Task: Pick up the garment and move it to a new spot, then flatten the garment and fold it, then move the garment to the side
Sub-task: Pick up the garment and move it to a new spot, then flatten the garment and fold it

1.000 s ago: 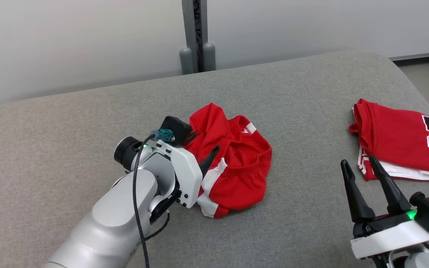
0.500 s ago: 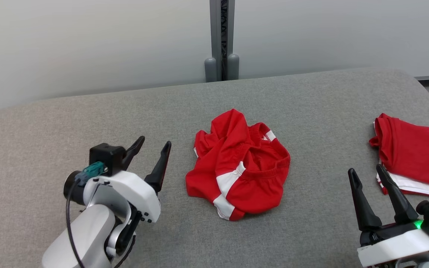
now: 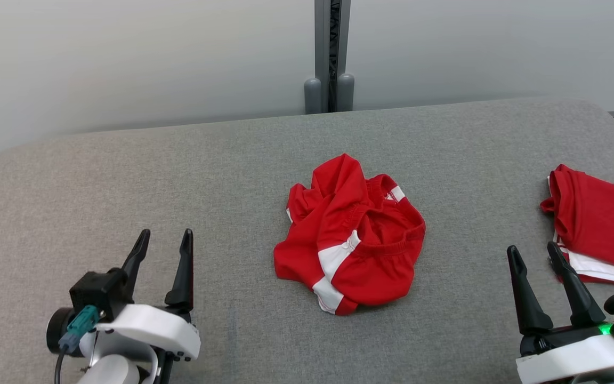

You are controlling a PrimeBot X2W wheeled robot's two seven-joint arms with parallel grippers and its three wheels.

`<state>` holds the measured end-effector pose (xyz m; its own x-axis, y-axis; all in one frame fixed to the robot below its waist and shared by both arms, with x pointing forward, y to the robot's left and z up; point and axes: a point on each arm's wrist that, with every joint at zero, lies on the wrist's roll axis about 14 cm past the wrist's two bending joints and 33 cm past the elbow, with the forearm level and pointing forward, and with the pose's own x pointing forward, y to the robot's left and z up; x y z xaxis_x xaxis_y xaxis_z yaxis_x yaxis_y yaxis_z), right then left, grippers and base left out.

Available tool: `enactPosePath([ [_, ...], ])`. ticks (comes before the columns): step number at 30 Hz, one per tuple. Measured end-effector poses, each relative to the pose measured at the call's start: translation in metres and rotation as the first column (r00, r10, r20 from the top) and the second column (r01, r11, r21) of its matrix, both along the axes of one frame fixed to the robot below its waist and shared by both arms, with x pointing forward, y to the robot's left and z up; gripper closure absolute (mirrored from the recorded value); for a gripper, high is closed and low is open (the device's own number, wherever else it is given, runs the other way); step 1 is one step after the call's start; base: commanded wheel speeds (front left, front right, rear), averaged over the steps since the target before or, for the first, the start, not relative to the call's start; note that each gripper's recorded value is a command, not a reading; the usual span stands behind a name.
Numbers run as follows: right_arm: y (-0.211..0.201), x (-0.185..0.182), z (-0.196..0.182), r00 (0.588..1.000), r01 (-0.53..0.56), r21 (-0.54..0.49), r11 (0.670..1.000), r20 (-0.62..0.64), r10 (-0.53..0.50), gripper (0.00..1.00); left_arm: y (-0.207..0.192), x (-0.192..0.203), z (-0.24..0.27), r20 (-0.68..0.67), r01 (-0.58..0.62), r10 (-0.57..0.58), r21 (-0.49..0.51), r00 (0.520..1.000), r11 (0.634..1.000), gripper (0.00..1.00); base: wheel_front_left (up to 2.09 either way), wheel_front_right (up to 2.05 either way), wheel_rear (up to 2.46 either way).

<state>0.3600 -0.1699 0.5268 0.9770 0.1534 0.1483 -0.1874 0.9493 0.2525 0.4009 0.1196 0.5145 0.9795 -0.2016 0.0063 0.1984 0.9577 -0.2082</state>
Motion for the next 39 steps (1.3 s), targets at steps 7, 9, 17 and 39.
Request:
enactPosePath([
  [7, -0.007, -0.004, 0.004, 1.000, 0.027, 0.008, 1.000, 0.012, -0.027, 0.00, 0.018, -0.015, 0.005, 0.025, -0.113, 0.114, -0.041, 0.993, 0.993, 0.00, 0.00, 0.00, 0.00],
  [9, -0.008, -0.006, 0.004, 0.999, 0.030, 0.008, 1.000, 0.014, -0.030, 0.00, 0.022, -0.021, 0.001, 0.020, -0.134, 0.135, -0.045, 0.991, 0.990, 0.00, 0.00, 0.00, 0.00],
  [17, -0.004, -0.009, 0.006, 1.000, 0.022, 0.007, 1.000, 0.019, -0.022, 0.00, 0.023, -0.032, -0.003, 0.022, -0.151, 0.152, -0.063, 0.988, 0.987, 0.00, 0.00, 0.00, 0.00],
  [39, 0.090, 0.024, -0.012, 0.941, -0.326, -0.058, 0.944, -0.114, 0.318, 0.00, 0.023, -0.039, -0.016, -0.001, -0.155, 0.156, -0.098, 0.988, 0.983, 0.00, 0.00, 0.00, 0.00],
])
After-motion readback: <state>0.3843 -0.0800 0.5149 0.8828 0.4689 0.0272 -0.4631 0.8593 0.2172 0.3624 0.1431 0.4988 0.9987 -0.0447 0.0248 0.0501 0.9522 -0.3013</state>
